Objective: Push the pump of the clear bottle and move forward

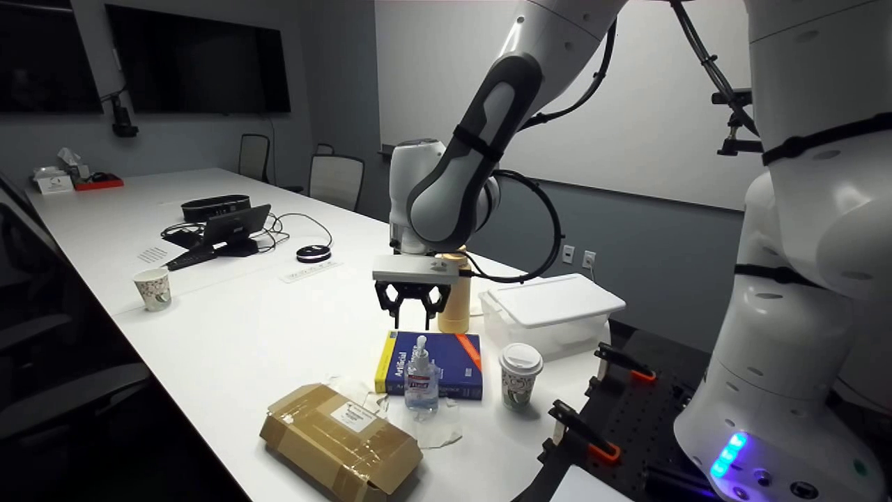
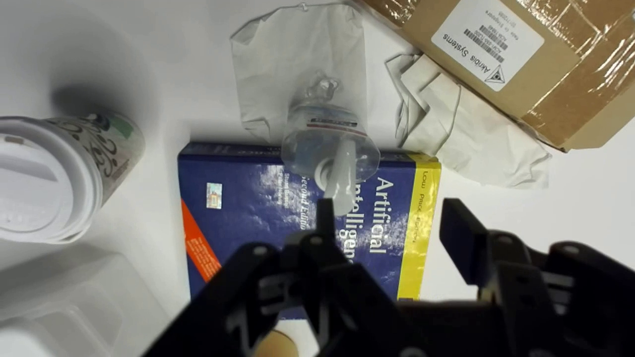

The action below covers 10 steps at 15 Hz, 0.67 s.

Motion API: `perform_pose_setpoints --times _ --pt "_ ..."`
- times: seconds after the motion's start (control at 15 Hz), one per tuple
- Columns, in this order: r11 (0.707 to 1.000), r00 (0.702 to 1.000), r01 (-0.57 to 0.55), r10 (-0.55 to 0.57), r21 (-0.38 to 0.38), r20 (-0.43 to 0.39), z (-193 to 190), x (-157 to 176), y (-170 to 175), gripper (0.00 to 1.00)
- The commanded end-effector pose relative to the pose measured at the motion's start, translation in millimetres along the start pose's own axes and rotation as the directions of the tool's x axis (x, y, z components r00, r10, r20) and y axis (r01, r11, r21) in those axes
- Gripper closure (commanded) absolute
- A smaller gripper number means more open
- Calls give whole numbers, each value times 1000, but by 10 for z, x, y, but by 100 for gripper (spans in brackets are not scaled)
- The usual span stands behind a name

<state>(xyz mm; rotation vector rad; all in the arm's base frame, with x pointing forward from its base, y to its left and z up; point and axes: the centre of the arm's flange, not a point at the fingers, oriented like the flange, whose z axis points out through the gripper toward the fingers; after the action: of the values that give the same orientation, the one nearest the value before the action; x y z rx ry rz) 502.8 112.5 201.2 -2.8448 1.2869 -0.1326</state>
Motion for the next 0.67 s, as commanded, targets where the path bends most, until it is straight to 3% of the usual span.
perform_pose_setpoints --times 0.0,0.13,0.6 --pt "1000 1000 -10 10 -19 4 -6 -10 46 9" --pt "1000 1000 -11 11 -17 12 50 9 76 0" --pt "998 998 -41 44 -44 54 327 103 176 0"
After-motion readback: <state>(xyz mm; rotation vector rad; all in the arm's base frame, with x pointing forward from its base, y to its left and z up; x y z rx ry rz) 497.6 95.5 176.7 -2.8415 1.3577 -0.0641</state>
